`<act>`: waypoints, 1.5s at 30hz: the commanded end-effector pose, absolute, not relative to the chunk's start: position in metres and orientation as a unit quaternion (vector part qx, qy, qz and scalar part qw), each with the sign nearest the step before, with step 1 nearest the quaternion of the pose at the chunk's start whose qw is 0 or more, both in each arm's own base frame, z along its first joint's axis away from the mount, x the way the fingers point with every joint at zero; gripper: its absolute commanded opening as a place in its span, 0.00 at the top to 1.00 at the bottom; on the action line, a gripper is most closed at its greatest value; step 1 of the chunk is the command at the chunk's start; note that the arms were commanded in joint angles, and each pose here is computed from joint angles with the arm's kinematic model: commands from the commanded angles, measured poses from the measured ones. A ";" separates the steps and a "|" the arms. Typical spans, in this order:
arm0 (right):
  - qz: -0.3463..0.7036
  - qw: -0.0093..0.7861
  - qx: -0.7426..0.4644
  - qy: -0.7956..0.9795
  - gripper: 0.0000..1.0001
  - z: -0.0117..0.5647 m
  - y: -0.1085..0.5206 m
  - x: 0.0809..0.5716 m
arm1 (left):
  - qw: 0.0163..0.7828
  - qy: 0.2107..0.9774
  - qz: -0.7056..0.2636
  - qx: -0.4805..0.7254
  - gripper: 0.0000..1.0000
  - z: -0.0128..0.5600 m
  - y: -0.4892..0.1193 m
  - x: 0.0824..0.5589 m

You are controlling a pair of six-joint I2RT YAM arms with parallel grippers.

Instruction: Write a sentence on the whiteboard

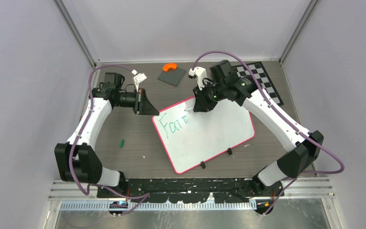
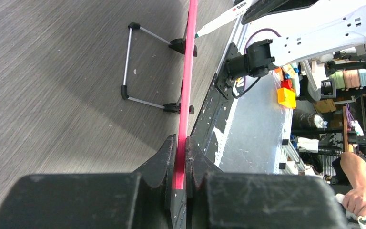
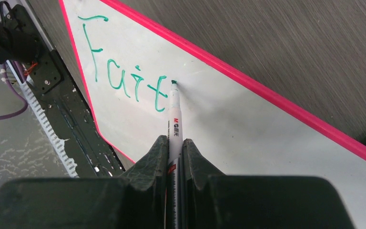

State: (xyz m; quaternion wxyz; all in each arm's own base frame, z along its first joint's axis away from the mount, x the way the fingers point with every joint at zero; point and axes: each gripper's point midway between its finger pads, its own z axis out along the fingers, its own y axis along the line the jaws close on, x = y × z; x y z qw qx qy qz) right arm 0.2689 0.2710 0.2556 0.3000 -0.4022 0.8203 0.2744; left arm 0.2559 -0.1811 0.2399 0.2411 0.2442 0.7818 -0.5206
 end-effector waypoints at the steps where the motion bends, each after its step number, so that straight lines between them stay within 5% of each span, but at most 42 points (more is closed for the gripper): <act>1: 0.267 0.323 -0.400 0.815 1.00 0.265 0.270 0.280 | 0.232 0.788 -0.513 0.250 1.00 0.238 -0.183 0.252; 16: 0.286 0.289 -0.384 0.829 1.00 0.232 0.257 0.246 | 0.229 0.789 -0.511 0.253 1.00 0.236 -0.183 0.251; 45: 0.278 0.294 -0.374 0.835 1.00 0.237 0.245 0.264 | 0.224 0.792 -0.508 0.253 1.00 0.232 -0.182 0.254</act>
